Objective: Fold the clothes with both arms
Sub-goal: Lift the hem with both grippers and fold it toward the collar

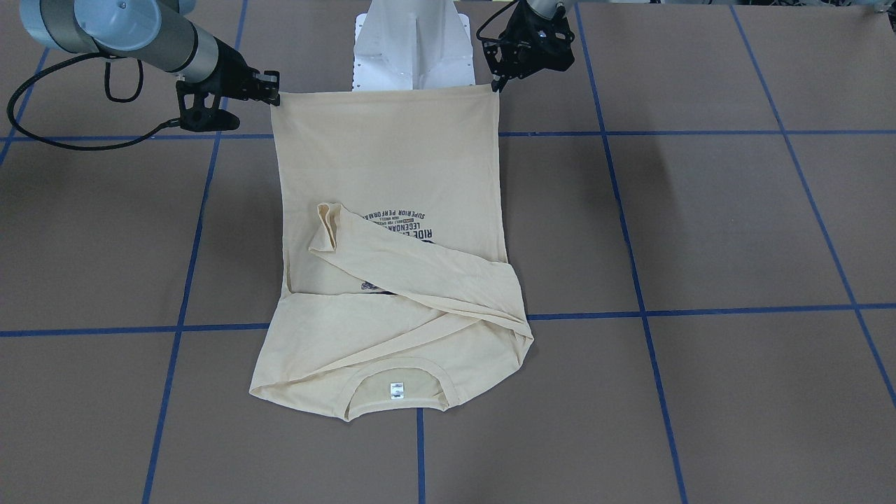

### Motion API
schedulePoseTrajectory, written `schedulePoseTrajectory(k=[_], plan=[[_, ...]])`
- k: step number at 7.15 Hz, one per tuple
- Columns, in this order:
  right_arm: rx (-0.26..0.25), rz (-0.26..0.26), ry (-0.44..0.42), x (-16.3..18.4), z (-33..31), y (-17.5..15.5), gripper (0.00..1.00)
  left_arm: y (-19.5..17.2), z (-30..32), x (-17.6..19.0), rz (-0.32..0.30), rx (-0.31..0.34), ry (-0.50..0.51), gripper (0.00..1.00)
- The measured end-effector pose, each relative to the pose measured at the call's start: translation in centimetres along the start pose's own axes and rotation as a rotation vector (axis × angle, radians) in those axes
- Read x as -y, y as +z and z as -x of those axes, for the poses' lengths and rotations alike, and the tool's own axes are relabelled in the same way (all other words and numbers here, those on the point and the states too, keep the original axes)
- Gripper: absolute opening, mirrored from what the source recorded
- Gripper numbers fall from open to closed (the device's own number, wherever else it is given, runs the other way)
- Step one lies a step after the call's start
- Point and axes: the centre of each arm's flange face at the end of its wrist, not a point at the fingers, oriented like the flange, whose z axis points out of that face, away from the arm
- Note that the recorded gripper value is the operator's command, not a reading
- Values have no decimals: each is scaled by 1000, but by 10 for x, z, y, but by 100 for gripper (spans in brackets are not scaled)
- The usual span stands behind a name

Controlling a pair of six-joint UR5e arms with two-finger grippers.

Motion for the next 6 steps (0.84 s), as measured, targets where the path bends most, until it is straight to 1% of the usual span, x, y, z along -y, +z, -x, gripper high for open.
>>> schedulePoseTrajectory(k=[1,2,4,5,6], plan=[[24,-46,9,17,3,-20,0,-13,-9,10,-12,-32,-6,0],[48,-93,19,36,9,-39,0,-32,-14,38,-45,-59,-25,0],[82,-170,34,80,31,-66,0,-81,-20,117,-123,-109,-34,0],[95,-205,45,105,44,-79,0,-97,-29,159,-159,-116,-28,0],[106,-240,60,131,55,-94,0,-101,-35,199,-190,-102,-24,0]])
